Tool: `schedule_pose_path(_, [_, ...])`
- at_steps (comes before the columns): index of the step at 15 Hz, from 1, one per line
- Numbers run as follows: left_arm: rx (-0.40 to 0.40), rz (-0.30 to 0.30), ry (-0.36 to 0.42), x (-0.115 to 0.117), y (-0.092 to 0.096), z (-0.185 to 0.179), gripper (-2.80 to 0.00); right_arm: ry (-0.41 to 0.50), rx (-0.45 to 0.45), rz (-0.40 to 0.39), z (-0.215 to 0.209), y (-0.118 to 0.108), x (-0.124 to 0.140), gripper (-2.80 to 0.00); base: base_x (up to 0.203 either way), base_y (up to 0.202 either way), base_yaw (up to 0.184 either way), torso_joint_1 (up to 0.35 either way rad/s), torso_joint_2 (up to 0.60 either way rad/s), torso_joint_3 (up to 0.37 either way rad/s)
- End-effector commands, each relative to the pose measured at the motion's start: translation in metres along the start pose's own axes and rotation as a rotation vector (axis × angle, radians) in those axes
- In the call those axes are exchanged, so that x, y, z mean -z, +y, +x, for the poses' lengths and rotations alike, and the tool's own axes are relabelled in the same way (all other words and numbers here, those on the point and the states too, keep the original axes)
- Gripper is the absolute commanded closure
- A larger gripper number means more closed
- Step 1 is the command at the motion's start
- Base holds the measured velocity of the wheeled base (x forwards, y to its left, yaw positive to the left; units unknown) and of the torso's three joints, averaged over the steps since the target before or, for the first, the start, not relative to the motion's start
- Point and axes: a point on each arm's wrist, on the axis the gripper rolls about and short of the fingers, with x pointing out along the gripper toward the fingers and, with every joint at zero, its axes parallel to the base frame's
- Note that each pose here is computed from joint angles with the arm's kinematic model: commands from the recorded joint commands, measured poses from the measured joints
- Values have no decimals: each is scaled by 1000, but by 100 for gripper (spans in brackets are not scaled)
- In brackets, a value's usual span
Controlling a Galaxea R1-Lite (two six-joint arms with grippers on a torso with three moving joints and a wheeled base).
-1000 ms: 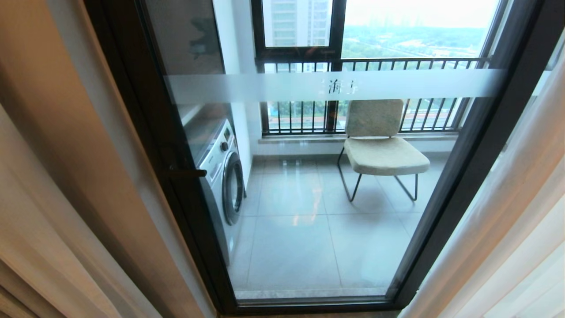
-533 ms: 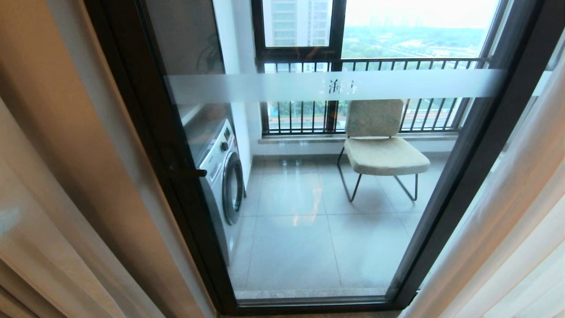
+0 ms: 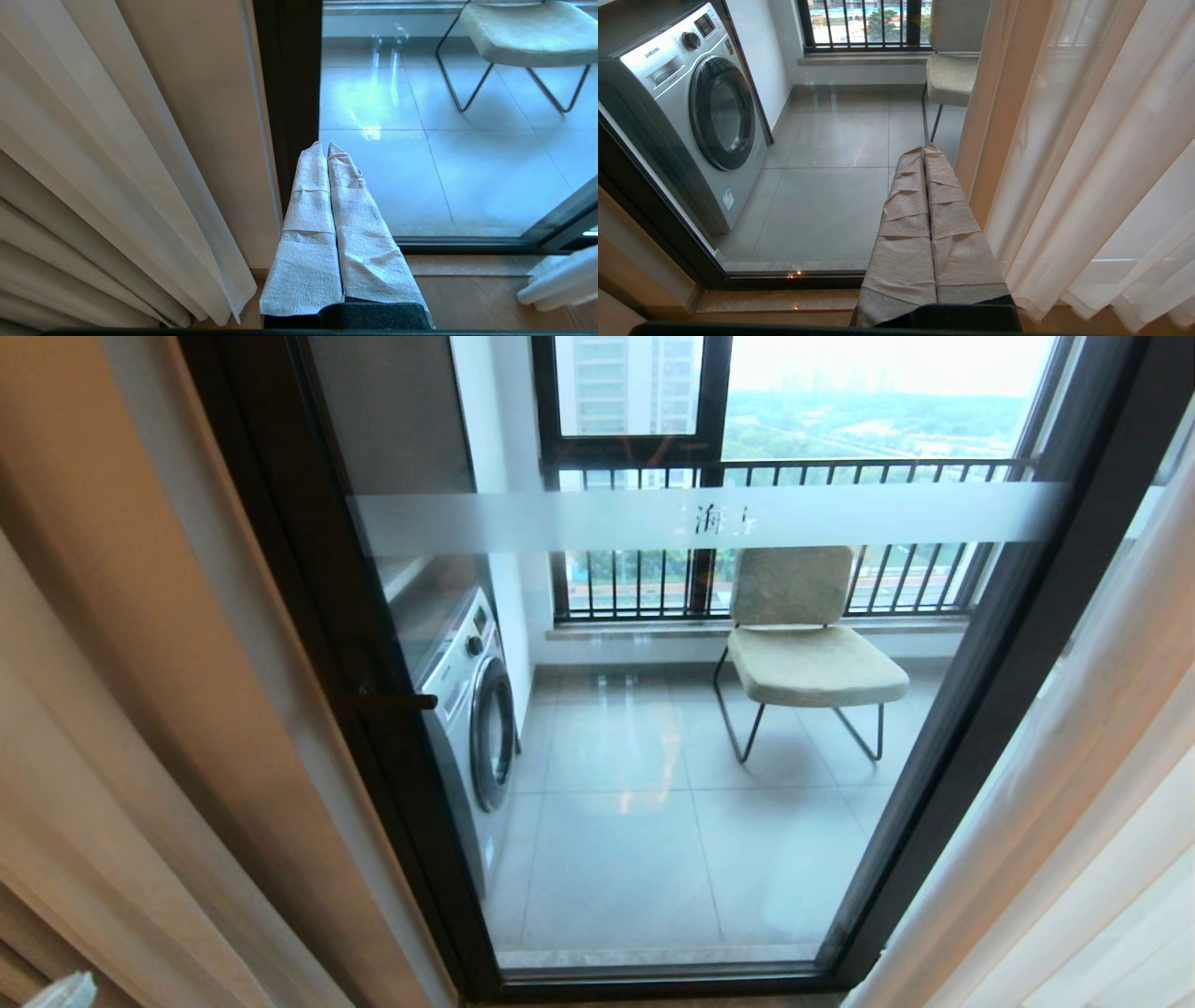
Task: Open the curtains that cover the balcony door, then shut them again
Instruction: Pull the inner curtains open on both sides
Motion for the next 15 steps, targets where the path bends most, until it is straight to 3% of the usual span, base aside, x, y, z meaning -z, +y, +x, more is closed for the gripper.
schedule_pose_path(1, [30, 8, -47, 24, -1, -9, 0, 0, 0, 0, 0, 0, 0, 0, 0, 0, 0, 0, 0, 0])
schedule_pose_path(7, [21, -3, -191, 40, 1, -26, 0, 0, 0, 0, 0, 0, 0, 0, 0, 0, 0, 0, 0, 0])
schedule_pose_path(15, [21, -7, -193, 40, 1, -27, 0, 0, 0, 0, 0, 0, 0, 0, 0, 0, 0, 0, 0, 0])
